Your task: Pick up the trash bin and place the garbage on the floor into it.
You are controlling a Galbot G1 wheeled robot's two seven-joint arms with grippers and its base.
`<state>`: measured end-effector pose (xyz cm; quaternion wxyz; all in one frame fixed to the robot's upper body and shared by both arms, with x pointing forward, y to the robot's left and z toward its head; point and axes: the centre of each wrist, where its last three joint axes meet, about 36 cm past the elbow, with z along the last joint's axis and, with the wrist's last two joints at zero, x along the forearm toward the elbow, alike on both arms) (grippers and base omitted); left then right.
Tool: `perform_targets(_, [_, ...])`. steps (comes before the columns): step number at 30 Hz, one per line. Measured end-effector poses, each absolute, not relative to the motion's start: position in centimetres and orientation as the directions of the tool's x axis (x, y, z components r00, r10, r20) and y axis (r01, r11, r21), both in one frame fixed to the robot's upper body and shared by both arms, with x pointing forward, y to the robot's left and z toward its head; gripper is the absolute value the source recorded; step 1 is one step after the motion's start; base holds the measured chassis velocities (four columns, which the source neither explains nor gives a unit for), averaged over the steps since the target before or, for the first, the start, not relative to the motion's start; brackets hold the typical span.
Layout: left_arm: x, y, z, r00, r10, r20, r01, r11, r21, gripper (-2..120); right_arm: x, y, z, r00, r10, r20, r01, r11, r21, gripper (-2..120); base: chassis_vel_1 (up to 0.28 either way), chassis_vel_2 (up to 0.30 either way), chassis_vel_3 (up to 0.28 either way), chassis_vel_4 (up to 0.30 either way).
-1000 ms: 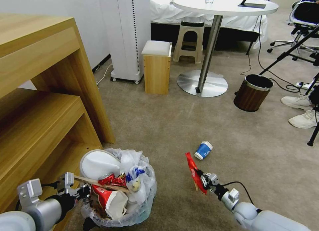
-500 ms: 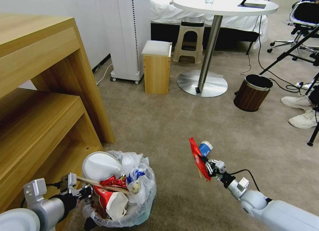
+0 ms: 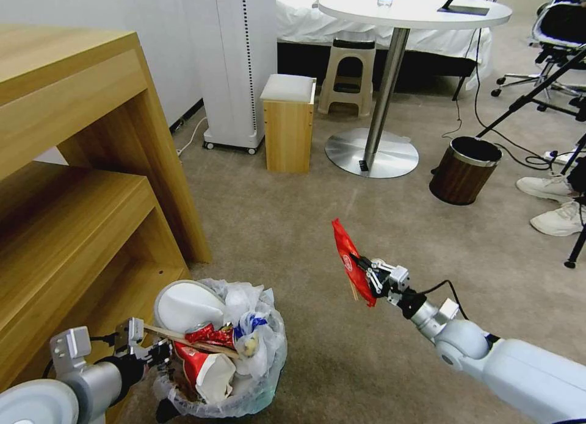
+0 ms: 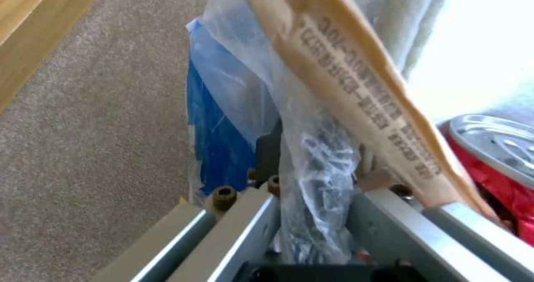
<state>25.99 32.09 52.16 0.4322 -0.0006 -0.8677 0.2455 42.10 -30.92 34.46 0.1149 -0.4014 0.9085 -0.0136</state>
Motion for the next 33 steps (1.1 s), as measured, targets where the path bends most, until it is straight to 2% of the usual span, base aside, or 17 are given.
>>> perform_targets(19, [26.5,31.7,51.5,-0.63,0.224,0.744,-0.205,0.876,-0.437,0,40.5,-21.7,37.6,-0.536,-0.802,-0.262,-0.829,0.559,-0.013,0,0.0,0.0,0.0,0.0])
perform_targets(33, [27.2,31.7,51.2,-0.642,0.227,0.732,-0.202,0.871,-0.447,0,42.2,-14.9,40.2,-0.391,-0.866,-0.311,-0.909,0.417,-0.017,0,0.0,0.0,0.0,0.0])
